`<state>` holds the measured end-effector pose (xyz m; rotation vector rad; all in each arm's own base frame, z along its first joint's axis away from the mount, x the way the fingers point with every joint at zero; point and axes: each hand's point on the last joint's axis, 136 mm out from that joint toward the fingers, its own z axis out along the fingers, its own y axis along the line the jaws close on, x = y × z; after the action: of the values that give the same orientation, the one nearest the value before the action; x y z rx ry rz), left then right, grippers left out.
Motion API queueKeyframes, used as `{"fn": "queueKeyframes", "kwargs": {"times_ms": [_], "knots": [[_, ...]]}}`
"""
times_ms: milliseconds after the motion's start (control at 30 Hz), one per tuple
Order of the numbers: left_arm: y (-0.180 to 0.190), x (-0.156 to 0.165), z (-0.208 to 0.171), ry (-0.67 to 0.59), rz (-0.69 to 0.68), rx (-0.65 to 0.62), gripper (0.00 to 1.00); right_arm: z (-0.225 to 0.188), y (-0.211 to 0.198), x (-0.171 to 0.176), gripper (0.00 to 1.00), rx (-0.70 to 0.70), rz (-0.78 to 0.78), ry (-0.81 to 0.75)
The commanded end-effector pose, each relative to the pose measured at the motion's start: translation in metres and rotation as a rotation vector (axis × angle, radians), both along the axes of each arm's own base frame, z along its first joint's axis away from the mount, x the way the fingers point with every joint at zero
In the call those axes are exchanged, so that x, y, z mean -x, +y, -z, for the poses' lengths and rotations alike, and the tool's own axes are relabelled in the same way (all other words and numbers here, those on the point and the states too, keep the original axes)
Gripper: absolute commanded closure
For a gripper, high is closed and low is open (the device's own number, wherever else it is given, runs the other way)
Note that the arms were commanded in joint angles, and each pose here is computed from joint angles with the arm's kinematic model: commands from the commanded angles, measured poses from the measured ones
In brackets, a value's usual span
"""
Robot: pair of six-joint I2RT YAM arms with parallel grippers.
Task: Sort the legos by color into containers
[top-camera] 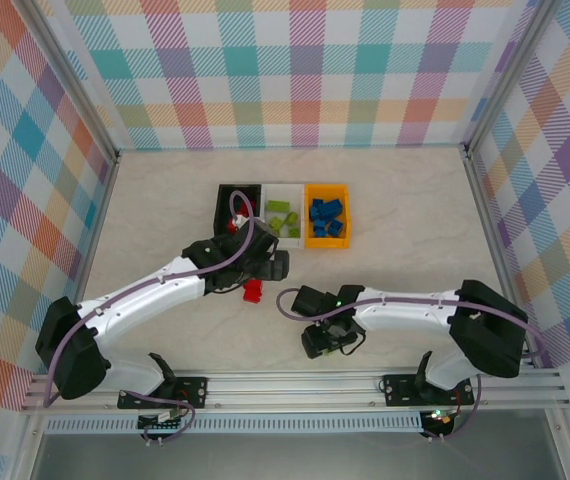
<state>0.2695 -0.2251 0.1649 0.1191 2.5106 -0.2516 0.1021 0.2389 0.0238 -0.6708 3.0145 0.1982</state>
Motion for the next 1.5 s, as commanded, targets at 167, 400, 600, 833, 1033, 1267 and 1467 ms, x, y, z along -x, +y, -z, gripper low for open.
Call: {"fn": "queueKeyframes", "kwargs": {"times_ms": [167,400,600,833,1033,1267,1467], "knots": [[0.01,0.001,0.001,-0.001,-0.02,-0.044,0.0,0.007,-0.018,0.008,0.45,0.107,-0.055,-0.003],[0.015,0.002,-0.002,-0.008,-0.031,-0.059,0.0,0.006,-0.006,0.004,0.64,0.047,-0.055,-0.03],[0.029,0.005,-0.011,-0.037,-0.074,-0.064,0.0,-0.019,0.003,-0.02,0.7,-0.012,-0.053,-0.136],[0.054,0.022,-0.009,-0.046,-0.132,-0.028,0.0,-0.109,0.043,-0.136,0.7,-0.241,-0.021,-0.354],[0.058,0.031,0.007,-0.009,-0.141,-0.013,0.0,-0.138,0.076,-0.252,0.69,-0.346,0.068,-0.422],[0.041,0.039,0.042,0.101,-0.08,0.01,0.05,-0.111,0.087,-0.338,0.65,-0.288,0.141,-0.411],[0.03,0.043,0.068,0.175,-0.047,0.005,0.11,-0.121,0.084,-0.359,0.31,-0.305,0.168,-0.429]]}}
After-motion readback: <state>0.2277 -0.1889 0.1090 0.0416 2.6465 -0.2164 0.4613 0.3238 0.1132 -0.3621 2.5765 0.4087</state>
